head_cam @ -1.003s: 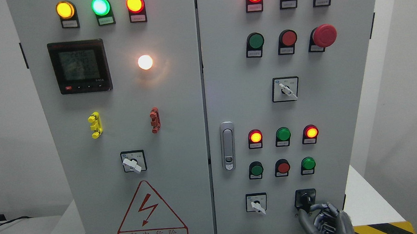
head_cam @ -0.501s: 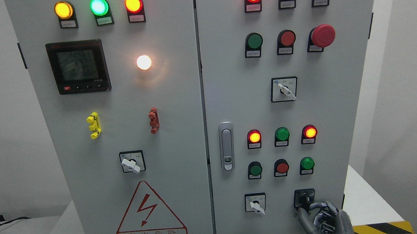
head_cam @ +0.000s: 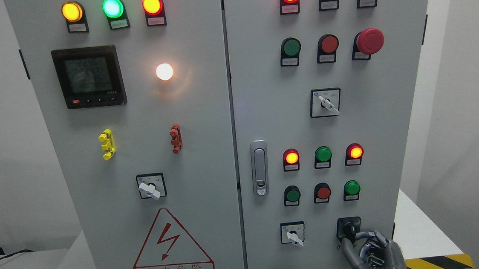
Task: Trip black knob to open circuit
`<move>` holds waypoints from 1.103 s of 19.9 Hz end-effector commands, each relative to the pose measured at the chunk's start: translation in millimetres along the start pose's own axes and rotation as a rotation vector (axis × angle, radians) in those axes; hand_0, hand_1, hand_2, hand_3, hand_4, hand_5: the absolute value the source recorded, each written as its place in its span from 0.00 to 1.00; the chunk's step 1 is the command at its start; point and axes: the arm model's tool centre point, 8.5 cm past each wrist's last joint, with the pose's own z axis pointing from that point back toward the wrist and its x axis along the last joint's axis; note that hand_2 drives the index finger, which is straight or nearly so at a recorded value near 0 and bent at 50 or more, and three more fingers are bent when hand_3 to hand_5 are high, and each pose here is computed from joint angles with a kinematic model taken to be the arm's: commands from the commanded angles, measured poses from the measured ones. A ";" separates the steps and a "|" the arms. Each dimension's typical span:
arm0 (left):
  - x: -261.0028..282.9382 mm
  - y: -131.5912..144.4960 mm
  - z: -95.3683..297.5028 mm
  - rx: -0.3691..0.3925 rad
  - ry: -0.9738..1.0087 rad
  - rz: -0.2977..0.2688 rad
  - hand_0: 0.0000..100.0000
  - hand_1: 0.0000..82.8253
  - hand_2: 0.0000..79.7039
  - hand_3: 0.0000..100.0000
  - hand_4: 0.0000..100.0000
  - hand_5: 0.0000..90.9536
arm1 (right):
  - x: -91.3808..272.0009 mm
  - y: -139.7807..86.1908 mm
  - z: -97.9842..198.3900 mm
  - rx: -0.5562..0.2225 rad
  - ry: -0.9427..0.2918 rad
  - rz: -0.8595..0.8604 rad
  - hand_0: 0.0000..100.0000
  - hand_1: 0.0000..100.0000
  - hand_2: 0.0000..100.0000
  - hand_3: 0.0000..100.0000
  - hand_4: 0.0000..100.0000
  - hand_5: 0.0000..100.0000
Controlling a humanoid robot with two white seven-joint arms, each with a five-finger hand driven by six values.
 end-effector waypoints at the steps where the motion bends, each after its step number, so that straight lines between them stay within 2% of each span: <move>1: 0.4 -0.3 0.0 -0.005 -0.003 -0.030 0.12 0.47 0.00 0.00 0.00 0.00 | 0.6 2.6 0.1 0.007 -0.001 0.000 0.32 0.73 0.51 0.91 0.93 1.00; 22: 0.4 -0.3 0.0 -0.005 -0.003 -0.030 0.12 0.47 0.00 0.00 0.00 0.00 | 1.1 15.1 2.4 0.036 0.017 -0.019 0.32 0.73 0.52 0.91 0.93 1.00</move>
